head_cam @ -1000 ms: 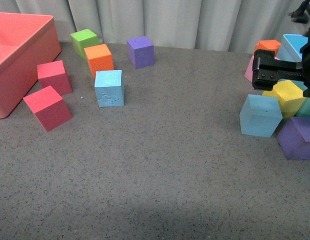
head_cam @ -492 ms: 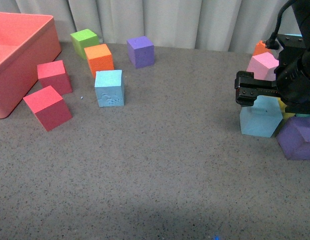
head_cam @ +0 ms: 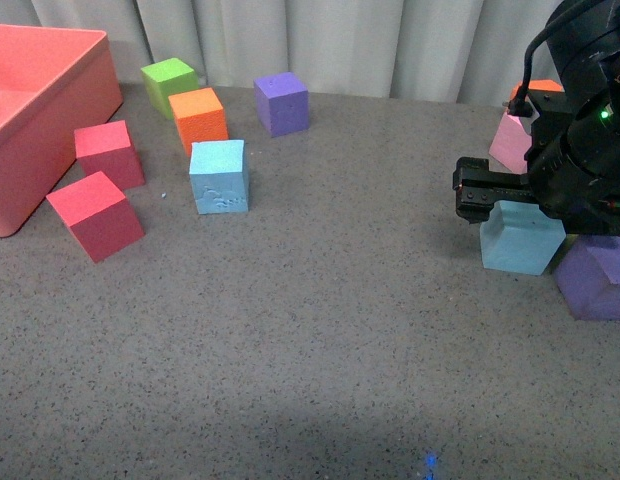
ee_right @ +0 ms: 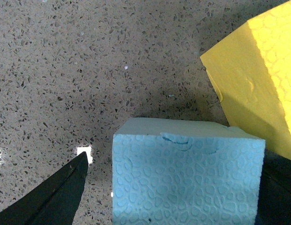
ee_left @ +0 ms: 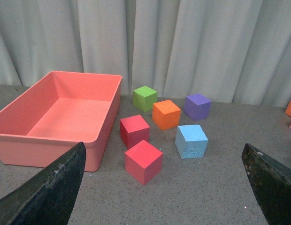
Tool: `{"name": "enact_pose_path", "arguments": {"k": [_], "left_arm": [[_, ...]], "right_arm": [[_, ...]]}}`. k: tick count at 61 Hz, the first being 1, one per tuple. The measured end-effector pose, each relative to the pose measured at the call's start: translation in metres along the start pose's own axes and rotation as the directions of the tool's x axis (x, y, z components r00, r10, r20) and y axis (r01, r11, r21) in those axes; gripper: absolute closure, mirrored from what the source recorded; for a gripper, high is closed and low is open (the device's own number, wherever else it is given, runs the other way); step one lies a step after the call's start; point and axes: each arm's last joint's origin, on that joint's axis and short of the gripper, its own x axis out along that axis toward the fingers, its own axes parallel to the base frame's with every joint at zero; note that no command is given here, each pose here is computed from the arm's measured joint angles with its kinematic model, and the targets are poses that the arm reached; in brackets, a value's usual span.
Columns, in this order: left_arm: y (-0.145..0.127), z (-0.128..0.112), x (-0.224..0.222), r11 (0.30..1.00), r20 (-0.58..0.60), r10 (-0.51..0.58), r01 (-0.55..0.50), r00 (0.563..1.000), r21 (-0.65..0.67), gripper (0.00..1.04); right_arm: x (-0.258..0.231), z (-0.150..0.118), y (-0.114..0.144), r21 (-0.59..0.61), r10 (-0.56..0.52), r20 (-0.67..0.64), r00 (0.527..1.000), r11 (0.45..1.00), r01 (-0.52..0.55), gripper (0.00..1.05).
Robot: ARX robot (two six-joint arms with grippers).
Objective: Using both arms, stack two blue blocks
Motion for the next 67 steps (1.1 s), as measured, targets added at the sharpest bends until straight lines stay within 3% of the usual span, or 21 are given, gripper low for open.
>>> {"name": "enact_pose_path", "arguments": {"k": [4,17,23,49,61,67], "left_arm": [[0.0,0.0,0.0,1.0,0.0,0.0,0.0,1.0,0.0,0.07],[0.0,0.0,0.0,1.0,0.0,0.0,0.0,1.0,0.0,0.07],[0.0,0.0,0.0,1.0,0.0,0.0,0.0,1.0,0.0,0.07],[0.0,0.0,0.0,1.0,0.0,0.0,0.0,1.0,0.0,0.07],[0.0,0.0,0.0,1.0,0.0,0.0,0.0,1.0,0.0,0.07],[0.0,0.0,0.0,1.0,0.0,0.0,0.0,1.0,0.0,0.07]], "right_arm": [[0.002,0.001,0.001,-0.003,-0.007,-0.004,1.0,1.0,0.007,0.13],[0.006,0.002,0.002,-0.011,-0.037,-0.028,0.999,0.999,0.037,0.46],[0.006,0.002,0.001,-0.011,-0.039,-0.031,0.999,0.999,0.039,0.54],[-0.005,0.009,0.005,-0.017,-0.002,0.005,1.0,1.0,0.002,0.59],[-0.021,0.023,0.034,-0.075,0.085,0.035,0.996,0.994,-0.082,0.59],[-0.026,0.032,0.062,-0.119,0.132,0.054,0.99,0.985,-0.125,0.59]]}}
